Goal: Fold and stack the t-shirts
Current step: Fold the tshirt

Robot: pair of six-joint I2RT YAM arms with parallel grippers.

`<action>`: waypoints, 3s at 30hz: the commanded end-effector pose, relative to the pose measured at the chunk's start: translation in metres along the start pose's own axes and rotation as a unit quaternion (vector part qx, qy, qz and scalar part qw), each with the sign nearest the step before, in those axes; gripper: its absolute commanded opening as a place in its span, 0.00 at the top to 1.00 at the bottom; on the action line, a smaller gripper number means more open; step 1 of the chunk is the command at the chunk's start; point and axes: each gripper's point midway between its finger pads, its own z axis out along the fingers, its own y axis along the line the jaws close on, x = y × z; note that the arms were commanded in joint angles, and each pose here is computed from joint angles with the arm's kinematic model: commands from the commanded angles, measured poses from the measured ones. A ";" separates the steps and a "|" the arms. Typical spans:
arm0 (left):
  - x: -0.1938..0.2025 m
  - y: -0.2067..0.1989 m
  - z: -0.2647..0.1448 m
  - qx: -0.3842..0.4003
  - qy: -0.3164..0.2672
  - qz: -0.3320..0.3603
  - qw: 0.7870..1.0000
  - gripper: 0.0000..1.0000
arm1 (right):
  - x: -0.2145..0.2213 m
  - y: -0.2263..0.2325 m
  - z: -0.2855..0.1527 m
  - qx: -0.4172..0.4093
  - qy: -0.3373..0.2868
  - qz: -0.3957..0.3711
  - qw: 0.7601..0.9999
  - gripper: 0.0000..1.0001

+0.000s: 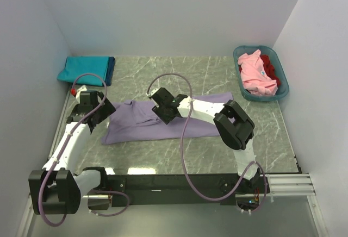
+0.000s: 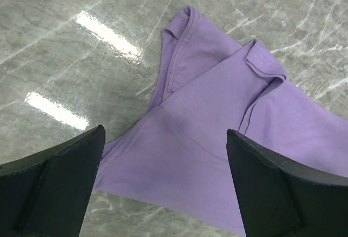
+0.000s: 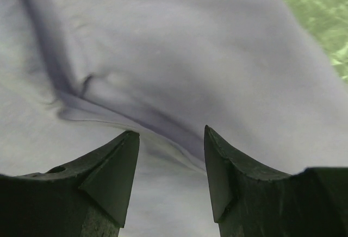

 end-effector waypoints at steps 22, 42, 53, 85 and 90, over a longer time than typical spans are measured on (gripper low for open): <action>0.033 -0.116 0.033 0.116 0.135 0.023 0.984 0.42 | -0.023 -0.009 0.012 -0.030 -0.032 0.047 0.998 0.44; 0.063 -0.124 0.087 0.029 0.163 0.060 0.984 0.49 | -0.022 -0.008 0.011 -0.033 -0.039 0.051 0.997 0.44; 0.060 -0.129 0.089 0.029 0.158 0.062 0.985 0.47 | -0.022 -0.007 0.010 -0.033 -0.039 0.051 0.997 0.44; 0.017 -0.201 0.091 0.094 0.167 0.012 0.981 0.66 | -0.083 0.005 -0.072 -0.091 -0.170 0.087 0.977 0.48; -0.028 -0.155 0.073 0.076 0.126 -0.023 0.989 0.52 | -0.106 0.056 -0.064 -0.120 -0.167 0.040 0.978 0.54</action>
